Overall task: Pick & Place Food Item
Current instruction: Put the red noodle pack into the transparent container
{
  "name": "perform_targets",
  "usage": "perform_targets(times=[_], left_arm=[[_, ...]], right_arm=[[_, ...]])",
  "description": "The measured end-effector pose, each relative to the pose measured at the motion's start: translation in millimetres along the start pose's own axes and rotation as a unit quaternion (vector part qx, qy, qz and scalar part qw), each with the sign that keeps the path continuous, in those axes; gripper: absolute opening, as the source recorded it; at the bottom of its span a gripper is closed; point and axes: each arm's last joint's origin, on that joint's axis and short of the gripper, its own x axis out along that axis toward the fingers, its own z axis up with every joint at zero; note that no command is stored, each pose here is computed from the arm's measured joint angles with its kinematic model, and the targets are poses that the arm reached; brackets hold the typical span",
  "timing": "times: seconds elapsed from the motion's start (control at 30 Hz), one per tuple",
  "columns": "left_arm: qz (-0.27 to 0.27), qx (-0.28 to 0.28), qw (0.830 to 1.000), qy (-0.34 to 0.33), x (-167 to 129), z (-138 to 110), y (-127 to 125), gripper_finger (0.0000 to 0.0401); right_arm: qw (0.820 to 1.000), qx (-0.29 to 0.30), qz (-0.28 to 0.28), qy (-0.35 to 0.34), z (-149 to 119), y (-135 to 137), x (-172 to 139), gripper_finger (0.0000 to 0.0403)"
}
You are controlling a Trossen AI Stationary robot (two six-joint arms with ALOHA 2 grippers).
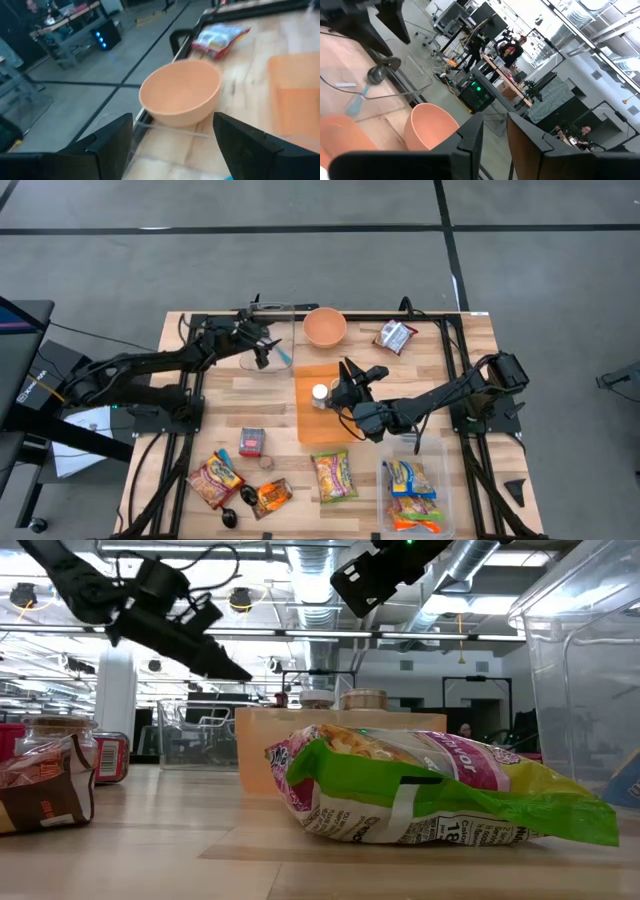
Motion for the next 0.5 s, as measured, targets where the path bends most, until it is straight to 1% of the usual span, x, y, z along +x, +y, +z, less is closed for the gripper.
perform_targets(times=[0.1,0.3,0.5], left_arm=[[-0.016,0.002,0.999,-0.029,-10.8,4.6,-2.7,0.0271],[-0.028,0.006,0.996,-0.081,-32.4,16.2,-6.0,0.0270],[-0.054,0.011,0.994,-0.099,-50.5,24.2,-13.6,0.0269]], right_arm=[[1.000,0.000,0.000,0.000,0.0,0.0,0.0,0.0082],[1.000,0.000,0.000,0.000,0.0,0.0,0.0,0.0082],[1.000,-0.001,-0.001,0.000,0.0,0.0,0.0,0.0082]])
